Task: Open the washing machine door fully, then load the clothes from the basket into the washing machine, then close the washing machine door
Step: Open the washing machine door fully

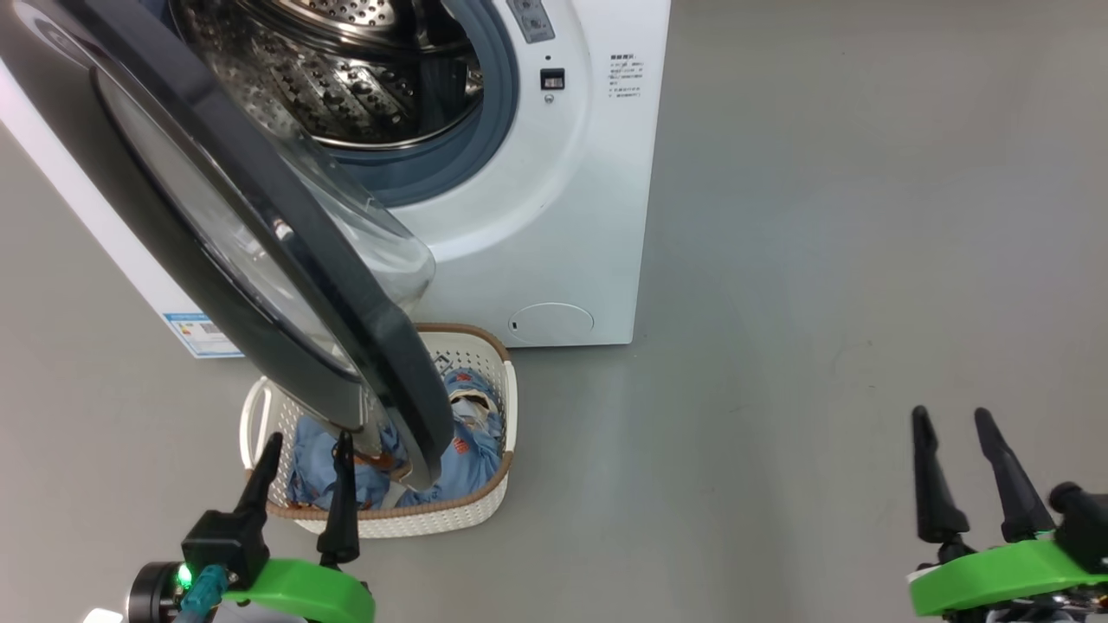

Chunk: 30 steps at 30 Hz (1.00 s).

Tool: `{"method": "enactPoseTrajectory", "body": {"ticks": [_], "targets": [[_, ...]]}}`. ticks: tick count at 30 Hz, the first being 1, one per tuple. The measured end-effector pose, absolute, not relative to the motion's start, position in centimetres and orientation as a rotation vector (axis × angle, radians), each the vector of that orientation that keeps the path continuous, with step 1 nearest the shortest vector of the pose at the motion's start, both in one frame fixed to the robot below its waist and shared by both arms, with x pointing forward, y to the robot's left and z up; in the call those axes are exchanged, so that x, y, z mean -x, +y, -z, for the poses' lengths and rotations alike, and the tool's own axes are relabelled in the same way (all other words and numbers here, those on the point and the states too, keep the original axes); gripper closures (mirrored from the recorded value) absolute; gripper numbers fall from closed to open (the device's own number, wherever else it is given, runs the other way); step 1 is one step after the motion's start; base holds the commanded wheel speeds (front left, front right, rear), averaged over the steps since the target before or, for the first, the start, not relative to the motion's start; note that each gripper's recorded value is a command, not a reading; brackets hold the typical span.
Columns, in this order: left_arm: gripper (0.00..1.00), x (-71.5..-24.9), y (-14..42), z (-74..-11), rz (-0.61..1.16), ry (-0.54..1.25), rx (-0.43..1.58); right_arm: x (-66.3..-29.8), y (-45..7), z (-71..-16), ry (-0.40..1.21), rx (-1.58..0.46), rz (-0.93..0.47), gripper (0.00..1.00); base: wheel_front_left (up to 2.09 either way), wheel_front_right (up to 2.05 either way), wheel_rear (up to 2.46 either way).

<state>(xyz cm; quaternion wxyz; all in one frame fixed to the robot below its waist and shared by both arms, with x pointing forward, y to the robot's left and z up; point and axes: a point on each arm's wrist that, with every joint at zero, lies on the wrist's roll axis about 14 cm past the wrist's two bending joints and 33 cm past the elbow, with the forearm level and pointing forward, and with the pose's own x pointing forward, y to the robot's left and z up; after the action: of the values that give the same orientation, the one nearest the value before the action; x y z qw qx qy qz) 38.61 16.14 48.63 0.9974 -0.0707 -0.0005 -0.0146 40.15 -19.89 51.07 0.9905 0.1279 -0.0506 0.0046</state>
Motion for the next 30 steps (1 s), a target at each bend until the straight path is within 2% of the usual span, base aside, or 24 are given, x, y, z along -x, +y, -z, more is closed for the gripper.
{"method": "enactPoseTrajectory", "body": {"ticks": [5,14,30], "targets": [[0.00,-38.5,16.2,-48.7,0.027,-0.003,0.142,-40.0,-17.7,-51.8,-0.092,-0.149,-0.069,0.00,0.00,0.00,0.00],[0.00,-38.4,16.5,-48.7,0.020,-0.003,0.141,-40.0,-15.3,-51.3,-0.060,-0.085,-0.137,0.00,0.00,0.00,0.00],[0.00,-38.5,16.2,-48.5,0.025,0.003,0.141,-40.0,-15.1,-51.2,-0.057,-0.089,-0.143,0.00,0.00,0.00,0.00]]}}
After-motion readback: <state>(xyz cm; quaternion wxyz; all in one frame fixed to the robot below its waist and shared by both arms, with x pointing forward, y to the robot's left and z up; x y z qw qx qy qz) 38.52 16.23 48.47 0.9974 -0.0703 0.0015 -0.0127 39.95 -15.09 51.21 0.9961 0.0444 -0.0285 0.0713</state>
